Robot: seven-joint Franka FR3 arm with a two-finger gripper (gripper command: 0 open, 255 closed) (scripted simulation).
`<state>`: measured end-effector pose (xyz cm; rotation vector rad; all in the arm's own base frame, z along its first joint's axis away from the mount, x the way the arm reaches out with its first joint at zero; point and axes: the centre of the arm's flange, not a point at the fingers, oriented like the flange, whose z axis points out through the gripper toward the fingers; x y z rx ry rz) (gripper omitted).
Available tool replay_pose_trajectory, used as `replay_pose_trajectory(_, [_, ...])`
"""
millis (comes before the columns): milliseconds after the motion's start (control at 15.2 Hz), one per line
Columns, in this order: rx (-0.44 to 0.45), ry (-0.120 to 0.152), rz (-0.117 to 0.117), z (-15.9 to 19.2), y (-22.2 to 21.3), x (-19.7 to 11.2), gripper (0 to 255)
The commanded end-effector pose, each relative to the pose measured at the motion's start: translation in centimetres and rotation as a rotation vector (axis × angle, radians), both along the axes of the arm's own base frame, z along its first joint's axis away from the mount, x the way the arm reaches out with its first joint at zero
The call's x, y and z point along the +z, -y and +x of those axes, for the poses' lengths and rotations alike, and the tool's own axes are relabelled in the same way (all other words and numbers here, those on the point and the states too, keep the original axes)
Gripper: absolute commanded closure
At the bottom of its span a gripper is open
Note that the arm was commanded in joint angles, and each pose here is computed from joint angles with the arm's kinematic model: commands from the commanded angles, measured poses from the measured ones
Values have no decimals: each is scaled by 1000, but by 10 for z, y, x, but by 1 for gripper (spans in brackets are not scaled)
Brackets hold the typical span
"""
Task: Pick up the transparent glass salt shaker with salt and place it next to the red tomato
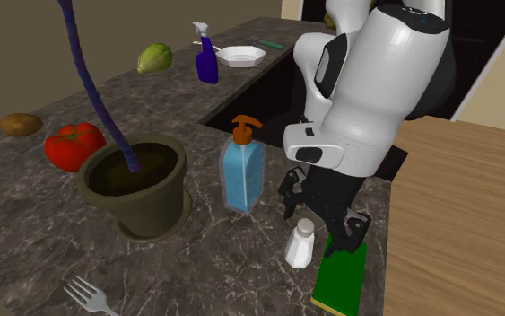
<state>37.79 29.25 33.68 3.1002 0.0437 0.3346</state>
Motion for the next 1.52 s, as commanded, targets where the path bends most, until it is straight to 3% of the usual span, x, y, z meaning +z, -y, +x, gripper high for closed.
replay_pose_trajectory(0, [0, 1, 0, 0, 0, -1, 0])
replay_pose_trajectory(330, [0, 0, 0, 0, 0, -1, 0])
replay_pose_trajectory(396, [0, 0, 0, 0, 0, -1, 255])
replay_pose_trajectory(990, [0, 1, 0, 0, 0, -1, 255])
replay_pose_trajectory(1452, [0, 1, 0, 0, 0, 36, 255])
